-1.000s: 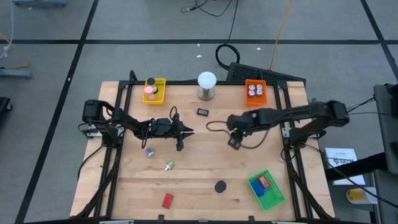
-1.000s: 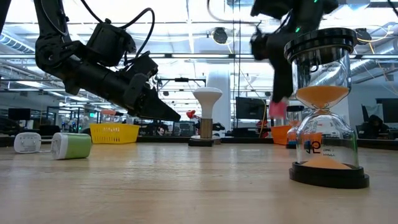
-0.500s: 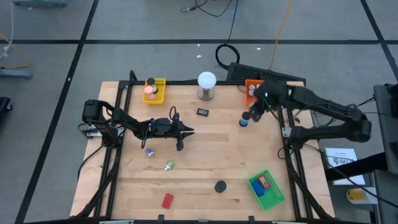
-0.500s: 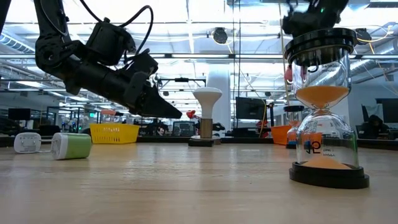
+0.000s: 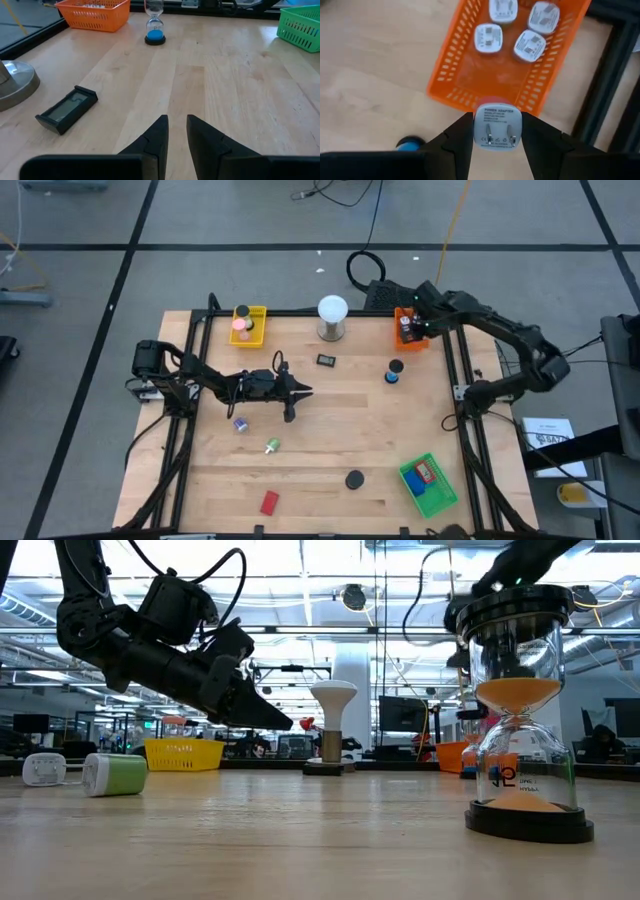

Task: Pick & Place Office items
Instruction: Put the pink charger adaptor into the orange bin

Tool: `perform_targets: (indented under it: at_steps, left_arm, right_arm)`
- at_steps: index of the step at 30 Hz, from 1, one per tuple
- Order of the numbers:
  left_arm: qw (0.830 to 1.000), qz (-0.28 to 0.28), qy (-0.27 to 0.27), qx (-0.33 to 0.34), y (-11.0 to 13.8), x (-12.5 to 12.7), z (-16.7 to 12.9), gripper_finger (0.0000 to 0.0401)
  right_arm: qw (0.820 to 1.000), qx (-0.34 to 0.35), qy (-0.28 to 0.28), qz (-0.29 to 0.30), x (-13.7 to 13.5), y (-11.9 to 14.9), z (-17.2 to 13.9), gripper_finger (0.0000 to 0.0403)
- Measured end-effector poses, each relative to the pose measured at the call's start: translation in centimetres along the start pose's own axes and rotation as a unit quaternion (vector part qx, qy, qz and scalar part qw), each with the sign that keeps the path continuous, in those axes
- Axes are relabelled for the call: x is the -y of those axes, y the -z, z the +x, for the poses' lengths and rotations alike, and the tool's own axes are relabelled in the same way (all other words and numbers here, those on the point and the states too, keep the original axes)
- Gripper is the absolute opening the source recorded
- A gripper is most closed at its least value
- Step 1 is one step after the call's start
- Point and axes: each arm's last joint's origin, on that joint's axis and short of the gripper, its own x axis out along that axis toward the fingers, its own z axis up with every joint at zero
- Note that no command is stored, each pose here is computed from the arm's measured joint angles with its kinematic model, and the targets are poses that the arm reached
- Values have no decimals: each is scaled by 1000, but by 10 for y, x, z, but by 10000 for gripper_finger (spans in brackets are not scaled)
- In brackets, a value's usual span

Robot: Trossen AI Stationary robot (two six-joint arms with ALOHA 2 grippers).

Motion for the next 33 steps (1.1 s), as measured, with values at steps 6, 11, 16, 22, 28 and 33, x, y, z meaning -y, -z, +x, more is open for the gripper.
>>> perform_targets:
  at_steps: [6, 11, 16, 22, 28, 33]
  left_arm:
    - [1000, 11, 0, 0, 0, 0, 0, 72]
    - [1000, 12, 0, 0, 0, 0, 0, 72]
    - [1000, 12, 0, 0, 0, 0, 0, 72]
    - [1000, 12, 0, 0, 0, 0, 0, 72]
    - [1000, 12, 0, -1, 0, 0, 0, 72]
    - [1000, 11, 0, -1, 0, 0, 0, 72]
  right_arm:
    - [1000, -24, 3, 17, -4, -13, 30, 141]
    - [999, -28, 22, 34, 2, -19, 42, 141]
    - [998, -17, 39, 48, 10, -23, 45, 141]
    - [997, -20, 43, 56, 14, -22, 46, 141]
    - [997, -23, 42, 60, 16, -15, 57, 141]
    - [997, -13, 39, 60, 16, -14, 61, 141]
